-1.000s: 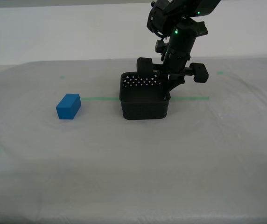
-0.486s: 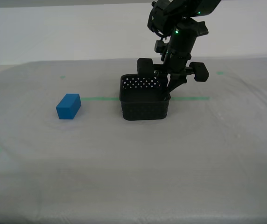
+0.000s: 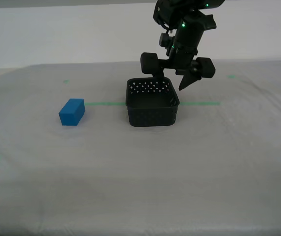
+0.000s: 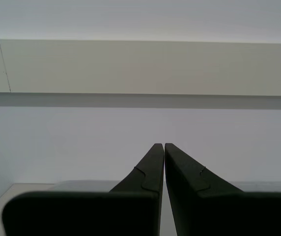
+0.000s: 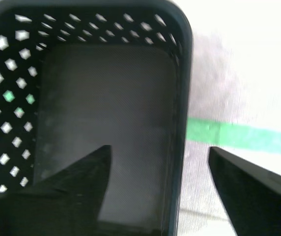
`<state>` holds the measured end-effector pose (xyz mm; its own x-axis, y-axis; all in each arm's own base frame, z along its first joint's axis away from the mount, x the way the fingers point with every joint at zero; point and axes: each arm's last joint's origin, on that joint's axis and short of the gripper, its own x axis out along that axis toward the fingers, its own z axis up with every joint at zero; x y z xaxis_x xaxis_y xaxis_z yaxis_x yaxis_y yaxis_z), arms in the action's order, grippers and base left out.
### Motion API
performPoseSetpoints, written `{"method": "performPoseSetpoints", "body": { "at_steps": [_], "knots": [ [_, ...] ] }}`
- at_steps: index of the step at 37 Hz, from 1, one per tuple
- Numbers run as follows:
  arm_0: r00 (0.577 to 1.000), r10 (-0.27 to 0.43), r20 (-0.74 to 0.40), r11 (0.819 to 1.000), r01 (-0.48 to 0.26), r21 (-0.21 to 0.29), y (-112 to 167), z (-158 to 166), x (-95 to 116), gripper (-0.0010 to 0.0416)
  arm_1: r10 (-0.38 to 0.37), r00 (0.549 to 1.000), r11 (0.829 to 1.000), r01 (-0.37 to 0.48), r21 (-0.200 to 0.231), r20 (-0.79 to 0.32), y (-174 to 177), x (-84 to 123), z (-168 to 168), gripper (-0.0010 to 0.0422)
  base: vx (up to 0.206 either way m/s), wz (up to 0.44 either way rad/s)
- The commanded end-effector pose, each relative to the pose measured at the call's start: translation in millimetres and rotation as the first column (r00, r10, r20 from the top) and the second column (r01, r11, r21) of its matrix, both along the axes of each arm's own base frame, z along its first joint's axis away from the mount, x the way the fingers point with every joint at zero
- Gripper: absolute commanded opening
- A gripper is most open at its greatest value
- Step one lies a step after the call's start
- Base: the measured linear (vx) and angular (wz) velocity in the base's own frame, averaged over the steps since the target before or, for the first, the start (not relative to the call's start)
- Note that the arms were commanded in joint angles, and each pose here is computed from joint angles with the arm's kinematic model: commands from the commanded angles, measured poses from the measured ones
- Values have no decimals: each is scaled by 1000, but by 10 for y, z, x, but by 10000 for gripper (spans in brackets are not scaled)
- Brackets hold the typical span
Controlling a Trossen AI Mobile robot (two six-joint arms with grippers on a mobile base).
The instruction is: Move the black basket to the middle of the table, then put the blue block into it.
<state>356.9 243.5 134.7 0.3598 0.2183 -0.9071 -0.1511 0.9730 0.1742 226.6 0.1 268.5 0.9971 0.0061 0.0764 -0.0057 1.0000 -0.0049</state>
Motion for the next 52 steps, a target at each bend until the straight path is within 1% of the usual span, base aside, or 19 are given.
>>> {"method": "performPoseSetpoints", "body": {
  "at_steps": [1,4,8,10,18,24,30,36,44,49,52],
  "knots": [
    [998,54,16,998,-53,-14,20,73,28,335,1,1000,1000,-1,2,6,0,0,9,0,0,0],
    [996,92,17,995,-91,-33,32,140,45,365,1,1000,1000,-1,2,6,0,0,9,0,0,0],
    [995,96,4,994,-96,-43,44,228,61,395,1,1000,1000,-1,2,6,1,0,9,0,0,0],
    [995,95,1,994,-95,-45,51,275,72,403,1,1000,1000,-1,2,6,0,0,9,0,0,0],
    [995,90,38,996,-89,-27,65,449,127,379,1,1000,1000,-1,2,6,0,0,9,0,0,0],
    [993,68,94,997,-65,-27,-62,657,155,361,1,1000,1000,-1,2,6,0,0,9,0,0,0],
    [987,-1,160,1000,0,7,-345,967,227,347,1,1000,1000,-1,2,6,0,0,10,0,0,0],
    [968,-96,231,995,89,43,-761,1302,298,337,1,1000,1000,-1,2,6,1,0,9,0,0,0],
    [935,-171,309,985,169,35,-1348,1615,346,312,1,1000,1000,-1,2,6,0,0,9,0,0,0],
    [915,-239,324,970,241,36,-1680,1709,362,297,1,1000,1000,-1,2,6,0,0,9,0,0,0],
    [912,-251,324,965,262,13,-1854,1719,372,292,1,1000,1000,-1,2,6,1,0,9,0,0,0]
  ]
}}
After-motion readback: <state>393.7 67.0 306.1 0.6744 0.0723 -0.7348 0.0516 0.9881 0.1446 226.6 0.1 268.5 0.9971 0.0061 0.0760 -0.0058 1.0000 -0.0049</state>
